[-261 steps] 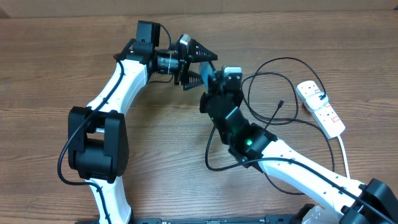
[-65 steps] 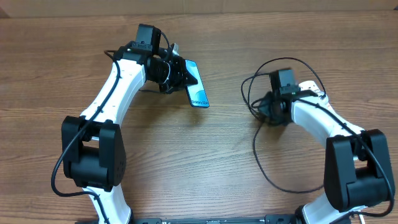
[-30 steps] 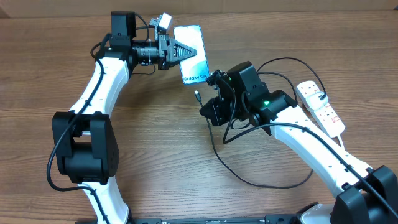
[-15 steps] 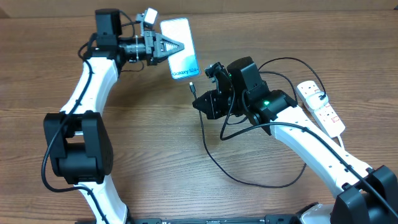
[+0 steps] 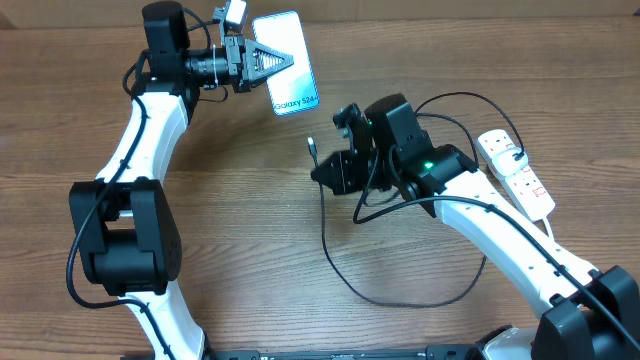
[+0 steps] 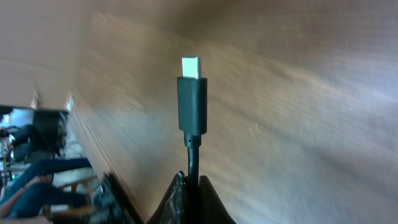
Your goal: Plug charger to phone and switch on socket
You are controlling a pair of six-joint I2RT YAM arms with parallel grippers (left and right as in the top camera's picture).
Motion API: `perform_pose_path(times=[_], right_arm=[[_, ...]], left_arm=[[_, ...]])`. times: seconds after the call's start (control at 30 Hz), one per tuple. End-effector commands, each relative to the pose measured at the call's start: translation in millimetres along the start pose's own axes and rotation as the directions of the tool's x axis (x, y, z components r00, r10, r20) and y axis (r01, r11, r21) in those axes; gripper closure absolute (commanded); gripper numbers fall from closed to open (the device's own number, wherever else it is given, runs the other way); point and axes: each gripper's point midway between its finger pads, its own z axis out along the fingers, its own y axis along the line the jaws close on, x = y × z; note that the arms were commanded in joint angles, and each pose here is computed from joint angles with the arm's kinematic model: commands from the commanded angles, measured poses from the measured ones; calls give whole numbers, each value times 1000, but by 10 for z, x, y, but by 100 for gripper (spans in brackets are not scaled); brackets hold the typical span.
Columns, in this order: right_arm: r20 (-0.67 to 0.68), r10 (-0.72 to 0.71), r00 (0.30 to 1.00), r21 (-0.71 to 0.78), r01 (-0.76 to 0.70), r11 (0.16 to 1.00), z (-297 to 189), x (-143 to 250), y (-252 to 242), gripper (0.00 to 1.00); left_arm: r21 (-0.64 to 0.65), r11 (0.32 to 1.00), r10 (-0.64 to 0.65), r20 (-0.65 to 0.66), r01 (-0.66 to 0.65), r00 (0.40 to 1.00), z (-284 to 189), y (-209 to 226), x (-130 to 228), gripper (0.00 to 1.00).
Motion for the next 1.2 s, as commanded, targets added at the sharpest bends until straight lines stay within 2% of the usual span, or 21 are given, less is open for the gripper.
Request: perform_pose_path(times=[0.0, 0.2, 0.27, 0.37, 0.6, 0.7, 0.9, 1.17], right_arm=[[-13, -17, 1000, 81, 18, 997, -87, 48, -145, 96], [-12, 16, 1000, 97, -15, 995, 1, 140, -285, 96], [14, 49, 999, 41, -50, 998, 77, 132, -254, 96], [17, 26, 1000, -31, -25, 999, 102, 121, -144, 96], [92, 9, 996, -14, -8, 1000, 95, -53, -154, 96], [131, 32, 991, 44, -38, 998, 85, -121, -258, 96], [150, 58, 987, 32, -63, 997, 80, -168, -238, 96], [192, 45, 980, 9, -47, 999, 63, -278, -178, 96]], left_arm=[[63, 998, 21, -75, -16, 997, 80, 29, 112, 96], [93, 991, -80, -173, 97, 982, 382, 491, 340, 96], [105, 985, -115, -213, 139, 970, 483, 601, 442, 96], [105, 985, -112, -215, 137, 970, 500, 599, 434, 96], [74, 988, -119, -158, 132, 980, 452, 573, 222, 96], [73, 986, -138, -163, 151, 977, 473, 549, 218, 96], [64, 977, -190, -166, 203, 968, 473, 546, 216, 96], [63, 976, -197, -167, 210, 966, 475, 546, 216, 96]])
